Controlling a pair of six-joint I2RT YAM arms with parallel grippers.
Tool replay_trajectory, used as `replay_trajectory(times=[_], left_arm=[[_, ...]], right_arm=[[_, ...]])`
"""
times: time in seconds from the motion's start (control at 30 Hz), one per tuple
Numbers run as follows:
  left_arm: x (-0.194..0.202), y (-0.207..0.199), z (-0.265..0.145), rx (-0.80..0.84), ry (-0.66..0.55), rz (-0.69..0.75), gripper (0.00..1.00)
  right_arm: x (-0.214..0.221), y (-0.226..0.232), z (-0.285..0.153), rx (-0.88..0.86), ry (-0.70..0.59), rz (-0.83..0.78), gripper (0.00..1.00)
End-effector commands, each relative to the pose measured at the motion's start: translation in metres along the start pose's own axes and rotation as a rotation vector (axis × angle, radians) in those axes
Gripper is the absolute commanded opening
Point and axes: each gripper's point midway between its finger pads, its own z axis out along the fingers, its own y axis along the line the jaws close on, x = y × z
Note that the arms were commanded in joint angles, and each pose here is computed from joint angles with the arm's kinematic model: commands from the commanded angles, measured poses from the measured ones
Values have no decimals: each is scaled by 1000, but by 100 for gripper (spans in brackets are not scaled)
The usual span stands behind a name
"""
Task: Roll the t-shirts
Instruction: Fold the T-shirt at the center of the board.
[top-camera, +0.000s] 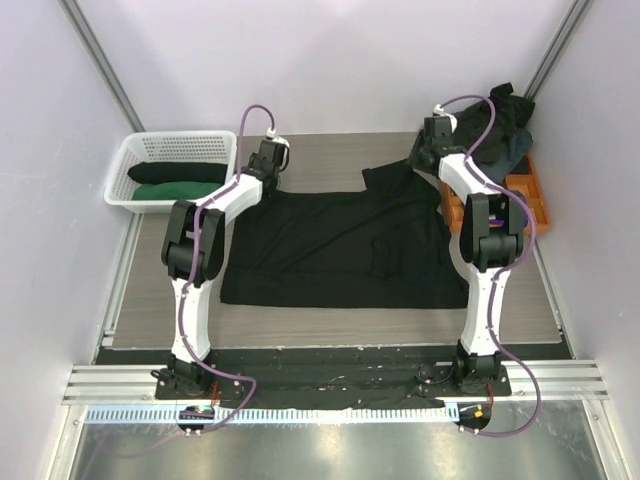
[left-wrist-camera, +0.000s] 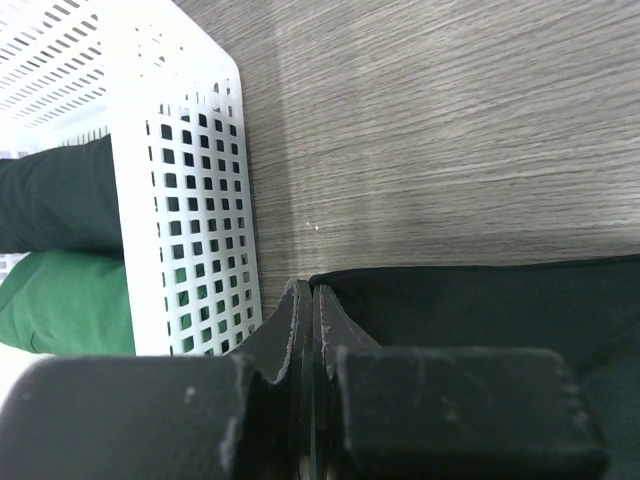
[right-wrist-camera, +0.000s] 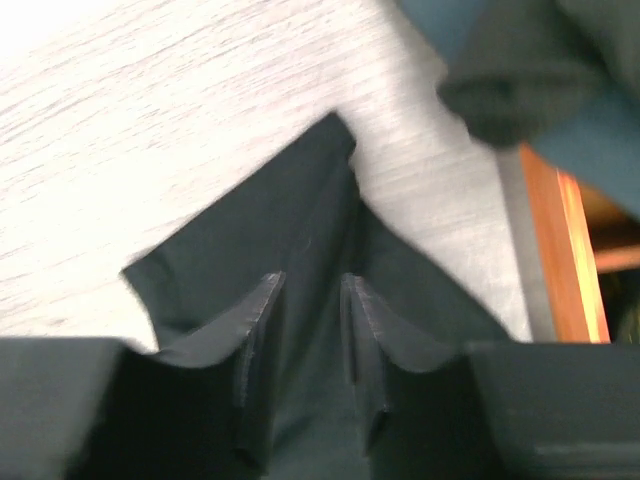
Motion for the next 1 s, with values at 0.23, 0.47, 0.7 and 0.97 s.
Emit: replay_trajectory(times=[0.23, 0.47, 0.7, 0.97], left_arm=[[-9, 11, 4, -46, -39, -4, 0], [-4, 12, 4, -45, -31, 0, 0], [-5, 13, 5, -46, -33, -5, 0], [-2, 12, 5, -42, -28, 1, 0]], right_arm=[[-38, 2, 46, 66, -67, -94, 48], [-37, 9, 73, 5, -56, -86, 48], [-25, 13, 88, -48, -23, -76, 39], [-46, 27, 78, -107, -80, -107, 11]])
